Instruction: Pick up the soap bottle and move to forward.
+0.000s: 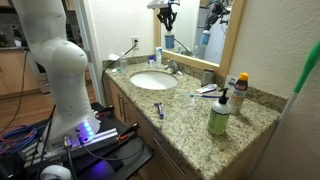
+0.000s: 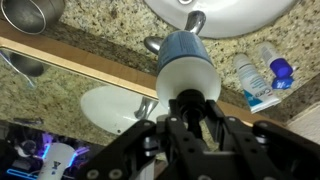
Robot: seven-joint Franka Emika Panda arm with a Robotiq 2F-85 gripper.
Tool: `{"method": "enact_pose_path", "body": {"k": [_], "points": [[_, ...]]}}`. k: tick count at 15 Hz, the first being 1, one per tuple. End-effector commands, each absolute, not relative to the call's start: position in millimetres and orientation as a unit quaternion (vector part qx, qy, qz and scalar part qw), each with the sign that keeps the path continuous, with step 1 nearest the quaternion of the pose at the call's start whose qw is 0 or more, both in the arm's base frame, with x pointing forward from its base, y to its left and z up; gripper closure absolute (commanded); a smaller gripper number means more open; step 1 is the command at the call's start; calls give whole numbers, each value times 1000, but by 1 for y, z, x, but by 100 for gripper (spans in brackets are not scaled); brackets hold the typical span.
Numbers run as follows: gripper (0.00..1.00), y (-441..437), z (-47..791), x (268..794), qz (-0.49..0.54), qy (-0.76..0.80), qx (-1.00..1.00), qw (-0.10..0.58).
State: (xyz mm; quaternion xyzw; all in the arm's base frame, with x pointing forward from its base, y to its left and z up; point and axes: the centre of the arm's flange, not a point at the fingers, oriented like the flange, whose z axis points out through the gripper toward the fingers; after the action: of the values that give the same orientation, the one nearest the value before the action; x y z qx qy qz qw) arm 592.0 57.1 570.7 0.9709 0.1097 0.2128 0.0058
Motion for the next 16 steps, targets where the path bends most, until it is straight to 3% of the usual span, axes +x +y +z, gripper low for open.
{"method": "enact_pose_path", "body": {"k": [1,3,4,13,14,16], "points": [[70,56,568,598,212,105,972,6],[70,58,563,599,208,107,972,5],[92,59,565,597,209,108,972,5],[92,14,468,673,199,-100,972,76],[70,15,467,656,190,-73,977,65],[70,11,457,664,188,-92,975,70]]}}
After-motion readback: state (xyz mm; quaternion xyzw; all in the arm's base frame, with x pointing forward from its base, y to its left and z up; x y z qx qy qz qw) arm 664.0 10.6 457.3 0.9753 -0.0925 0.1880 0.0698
